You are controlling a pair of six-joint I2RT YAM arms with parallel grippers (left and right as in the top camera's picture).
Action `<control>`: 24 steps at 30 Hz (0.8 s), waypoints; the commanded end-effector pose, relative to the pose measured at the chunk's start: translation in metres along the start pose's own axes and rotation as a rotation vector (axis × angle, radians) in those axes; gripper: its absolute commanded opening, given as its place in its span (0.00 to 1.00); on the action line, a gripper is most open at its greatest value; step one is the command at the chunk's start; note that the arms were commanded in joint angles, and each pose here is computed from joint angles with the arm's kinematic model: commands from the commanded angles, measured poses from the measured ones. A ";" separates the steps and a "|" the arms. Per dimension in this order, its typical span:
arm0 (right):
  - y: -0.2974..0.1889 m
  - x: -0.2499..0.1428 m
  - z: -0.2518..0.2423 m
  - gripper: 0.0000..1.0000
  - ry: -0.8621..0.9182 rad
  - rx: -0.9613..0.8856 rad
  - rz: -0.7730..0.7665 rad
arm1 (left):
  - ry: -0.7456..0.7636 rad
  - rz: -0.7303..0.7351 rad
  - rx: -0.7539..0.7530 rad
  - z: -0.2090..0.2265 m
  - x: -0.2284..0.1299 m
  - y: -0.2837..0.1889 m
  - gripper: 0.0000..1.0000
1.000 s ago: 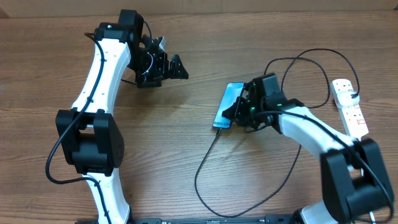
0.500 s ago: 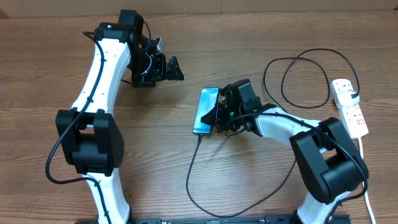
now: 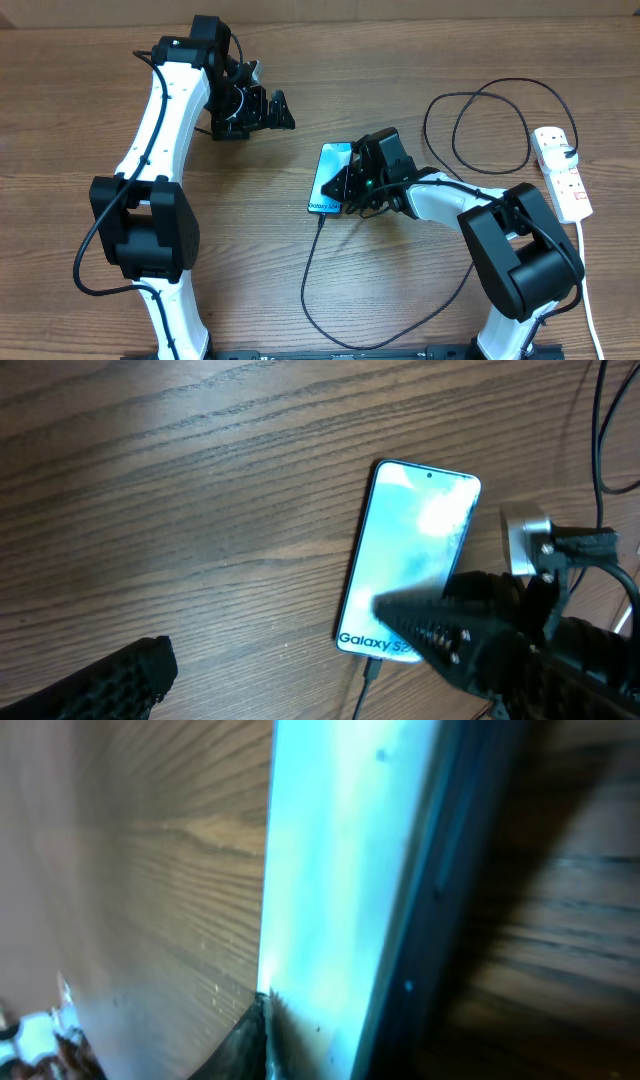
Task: Plug charger to phone and switch on socket
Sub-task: 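Lower the phone flat onto the table with the right gripper and release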
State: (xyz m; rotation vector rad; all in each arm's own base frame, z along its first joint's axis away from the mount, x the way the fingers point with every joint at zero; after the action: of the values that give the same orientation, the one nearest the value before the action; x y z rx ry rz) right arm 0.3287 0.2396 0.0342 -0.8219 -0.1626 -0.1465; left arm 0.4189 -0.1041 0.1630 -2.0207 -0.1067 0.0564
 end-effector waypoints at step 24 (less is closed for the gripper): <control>-0.036 0.022 -0.034 0.72 0.133 -0.272 -0.166 | 0.008 -0.036 -0.003 -0.005 0.001 -0.013 1.00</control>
State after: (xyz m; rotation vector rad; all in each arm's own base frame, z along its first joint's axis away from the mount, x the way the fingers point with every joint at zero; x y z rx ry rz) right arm 0.3455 0.2102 0.0496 -0.9720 -0.0919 -0.3283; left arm 0.4189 -0.1041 0.1630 -2.0207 -0.1067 0.0564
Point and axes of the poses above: each gripper's point midway between its finger pads, its own y axis out along the fingers, its own z axis along the line the jaws close on, x = y × z, the point moved 4 cm from there along -y, back along the fingers, and after that the axes turned 6 degrees about -y, right-handed, at the moved point
